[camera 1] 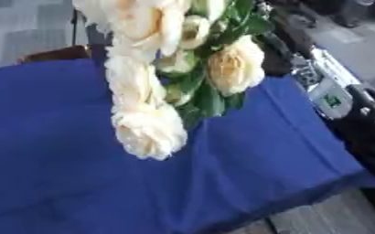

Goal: Arrange flowers into the vase.

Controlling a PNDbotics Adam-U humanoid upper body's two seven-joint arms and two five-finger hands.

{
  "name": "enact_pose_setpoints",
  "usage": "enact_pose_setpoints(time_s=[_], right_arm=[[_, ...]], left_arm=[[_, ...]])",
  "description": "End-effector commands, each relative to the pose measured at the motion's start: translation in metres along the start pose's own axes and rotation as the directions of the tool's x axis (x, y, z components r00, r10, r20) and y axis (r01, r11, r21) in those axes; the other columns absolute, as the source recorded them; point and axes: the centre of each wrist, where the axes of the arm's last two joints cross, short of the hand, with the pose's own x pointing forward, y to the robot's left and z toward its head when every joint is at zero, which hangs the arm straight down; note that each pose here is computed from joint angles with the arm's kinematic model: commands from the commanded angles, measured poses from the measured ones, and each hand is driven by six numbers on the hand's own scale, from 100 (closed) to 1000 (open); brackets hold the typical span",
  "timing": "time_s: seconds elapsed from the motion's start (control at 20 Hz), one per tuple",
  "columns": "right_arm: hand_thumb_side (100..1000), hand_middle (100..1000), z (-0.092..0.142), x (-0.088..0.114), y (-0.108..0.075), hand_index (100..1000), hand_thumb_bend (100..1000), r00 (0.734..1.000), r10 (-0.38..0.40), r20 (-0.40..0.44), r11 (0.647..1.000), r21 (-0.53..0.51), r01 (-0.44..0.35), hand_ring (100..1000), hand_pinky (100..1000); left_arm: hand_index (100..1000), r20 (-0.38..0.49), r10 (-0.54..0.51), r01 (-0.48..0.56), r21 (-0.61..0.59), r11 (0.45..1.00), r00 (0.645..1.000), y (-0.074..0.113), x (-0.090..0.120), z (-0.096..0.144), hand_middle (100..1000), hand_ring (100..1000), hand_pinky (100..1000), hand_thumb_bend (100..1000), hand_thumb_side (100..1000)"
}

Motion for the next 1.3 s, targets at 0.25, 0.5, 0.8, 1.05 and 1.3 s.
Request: enact_pose_setpoints(time_s=[0.25,0.5,0.8,1.05,1.3], right_arm=[[1000,100,-0.029,-0.018,-0.042,144,100,1.0,-0.002,-0.019,0.984,-0.181,-0.002,100,100],[1000,100,-0.042,-0.021,-0.052,145,100,0.999,-0.051,-0.017,0.966,-0.256,0.045,100,100],[1000,100,-0.057,-0.015,-0.058,144,100,0.995,-0.103,0.012,0.938,-0.33,0.102,100,100],[1000,100,-0.076,-0.009,-0.07,146,100,0.984,-0.175,0.033,0.886,-0.431,0.172,100,100],[1000,100,-0.087,-0.005,-0.079,149,100,0.966,-0.256,0.046,0.835,-0.492,0.244,100,100]], left_arm=[[768,0.024,-0.027,0.027,-0.014,1.0,0.999,0.005,0.006,-0.003,611,570,392,632,649],[768,0.029,-0.021,0.022,-0.028,0.999,0.999,0.002,0.007,-0.004,611,570,393,633,648],[768,0.033,-0.008,0.01,-0.044,0.999,0.999,-0.002,0.008,-0.005,610,571,394,633,647],[768,0.043,0.018,-0.015,-0.069,0.997,0.999,-0.01,0.011,-0.008,606,568,396,633,648],[768,0.05,0.034,-0.03,-0.083,0.996,0.998,-0.014,0.013,-0.01,604,567,397,632,647]])
